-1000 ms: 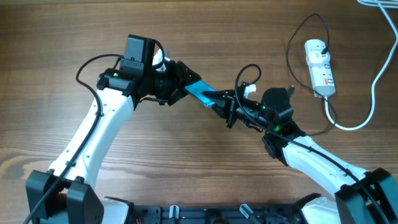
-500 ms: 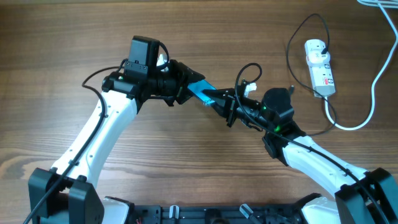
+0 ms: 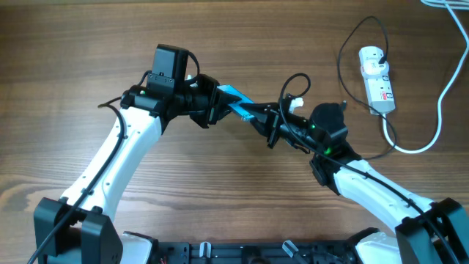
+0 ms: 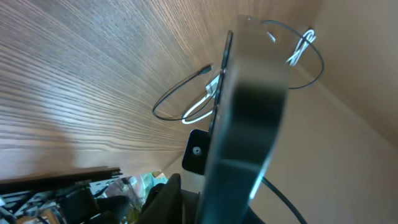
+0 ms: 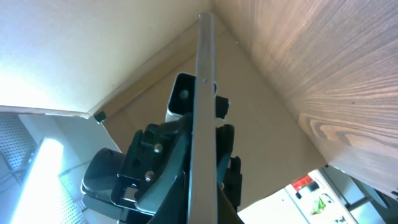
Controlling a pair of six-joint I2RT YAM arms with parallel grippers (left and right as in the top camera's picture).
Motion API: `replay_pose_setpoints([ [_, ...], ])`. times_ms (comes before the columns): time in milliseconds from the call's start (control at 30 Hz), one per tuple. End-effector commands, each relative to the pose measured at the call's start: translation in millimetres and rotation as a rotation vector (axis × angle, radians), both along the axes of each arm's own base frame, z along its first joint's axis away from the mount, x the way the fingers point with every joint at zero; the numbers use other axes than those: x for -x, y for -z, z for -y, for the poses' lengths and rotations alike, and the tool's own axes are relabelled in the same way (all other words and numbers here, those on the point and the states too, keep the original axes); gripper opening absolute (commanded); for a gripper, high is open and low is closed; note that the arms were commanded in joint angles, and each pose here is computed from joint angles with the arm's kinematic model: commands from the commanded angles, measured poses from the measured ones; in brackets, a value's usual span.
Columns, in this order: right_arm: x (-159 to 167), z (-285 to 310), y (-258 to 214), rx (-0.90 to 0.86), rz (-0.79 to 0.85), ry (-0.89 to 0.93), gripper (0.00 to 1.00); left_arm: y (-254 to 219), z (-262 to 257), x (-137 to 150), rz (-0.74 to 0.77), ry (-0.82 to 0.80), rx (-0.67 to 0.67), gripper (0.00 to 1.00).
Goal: Plug charger to phone and switch on socket
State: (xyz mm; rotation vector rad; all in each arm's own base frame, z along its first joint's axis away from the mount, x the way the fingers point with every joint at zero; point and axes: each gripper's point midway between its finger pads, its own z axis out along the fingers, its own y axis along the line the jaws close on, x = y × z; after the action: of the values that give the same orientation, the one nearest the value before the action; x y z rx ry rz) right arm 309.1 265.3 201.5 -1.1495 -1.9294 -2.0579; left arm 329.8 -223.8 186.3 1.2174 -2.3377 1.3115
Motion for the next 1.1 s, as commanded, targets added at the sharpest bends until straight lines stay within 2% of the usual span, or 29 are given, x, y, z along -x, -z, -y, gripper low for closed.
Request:
replay_pose_setpoints([
  [0, 7.7, -6.8, -9.3, 0.004, 0.06, -0.048, 0.05, -16.2, 8.3, -6.1, -0.06, -0.065, 0.089, 0.04],
  [33, 7.7, -6.8, -9.2, 0.004, 0.059, -0.048, 0.05, -19.4, 9.3, -9.6, -0.037, -0.063, 0.097, 0.04],
  [133, 8.0, -6.6, -5.2, 0.013, 0.042, -0.048, 0.18, -23.3, 10.1, -14.2, -0.01, -0.066, 0.107, 0.04],
  [167, 8.2, -6.7, -5.2, 0.013, 0.042, -0.049, 0.18, -22.4, 9.1, -15.5, -0.006, -0.073, 0.099, 0.04],
  [233, 8.2, -6.7, -5.3, 0.013, 0.042, -0.049, 0.2, -19.0, 3.9, -20.9, 0.013, -0.098, 0.07, 0.04],
  [300, 9.1, -7.1, -5.3, 0.012, 0.042, -0.055, 0.27, -13.8, -9.0, -31.9, 0.081, -0.121, 0.008, 0.04],
  [367, 11.0, -7.5, -0.5, 0.021, 0.021, -0.065, 0.45, -5.9, -32.4, -48.1, 0.24, -0.104, -0.128, 0.04],
  [433, 14.5, -5.8, 20.9, 0.068, -0.07, -0.067, 0.74, 8.8, -64.5, -59.3, 0.399, -0.038, -0.344, 0.04],
  [500, 21.4, -0.8, 51.1, 0.16, -0.149, -0.072, 1.0, 25.1, -86.3, -55.5, 0.438, 0.034, -0.512, 0.04],
  [533, 18.2, 9.4, 73.8, 0.29, -0.102, -0.038, 1.0, 33.9, -95.1, -49.0, 0.417, 0.061, -0.575, 0.04],
  [567, 4.5, 22.6, 85.2, 0.508, 0.169, -0.019, 0.99, 42.2, -103.2, -40.9, 0.388, 0.09, -0.629, 0.04],
  [633, -4.0, 28.7, 85.7, 0.689, 0.454, -0.058, 0.99, 48.1, -106.5, -31.9, 0.379, 0.152, -0.66, 0.04],
  [667, -7.9, 33.2, 87.9, 0.773, 0.556, -0.072, 0.99, 50.2, -107.3, -27.8, 0.381, 0.186, -0.671, 0.04],
  [700, -11.5, 38.8, 90.5, 0.826, 0.592, -0.068, 0.99, 51.7, -107.8, -25.1, 0.38, 0.207, -0.677, 0.04],
  [733, -19.1, 54.5, 96.5, 0.917, 0.606, -0.043, 0.99, 52.8, -108.1, -22.9, 0.375, 0.217, -0.68, 0.04],
  [800, -26.1, 90.6, 101.8, 1.031, 0.523, 0.005, 0.99, 53.9, -108.5, -20.5, 0.365, 0.222, -0.68, 0.04],
  [867, -32.3, 126.4, 91.9, 1.141, 0.461, 0.041, 1.0, 52.9, -108.0, -22.5, 0.374, 0.218, -0.679, 0.04],
  [967, -39.2, 187.8, 67.5, 1.432, 0.306, 0.097, 1.0, 48.2, -104.7, -30.3, 0.423, 0.221, -0.673, 0.04],
  [1000, -39.0, 201.2, 59.8, 1.503, 0.262, 0.115, 0.99, 43.7, -98.5, -34.4, 0.475, 0.251, -0.651, 0.04],
  [1067, -44.2, 208.6, 56.1, 1.556, 0.245, 0.11, 1.0, 22.3, -66.5, -40.3, 0.629, 0.334, -0.485, 0.04],
])
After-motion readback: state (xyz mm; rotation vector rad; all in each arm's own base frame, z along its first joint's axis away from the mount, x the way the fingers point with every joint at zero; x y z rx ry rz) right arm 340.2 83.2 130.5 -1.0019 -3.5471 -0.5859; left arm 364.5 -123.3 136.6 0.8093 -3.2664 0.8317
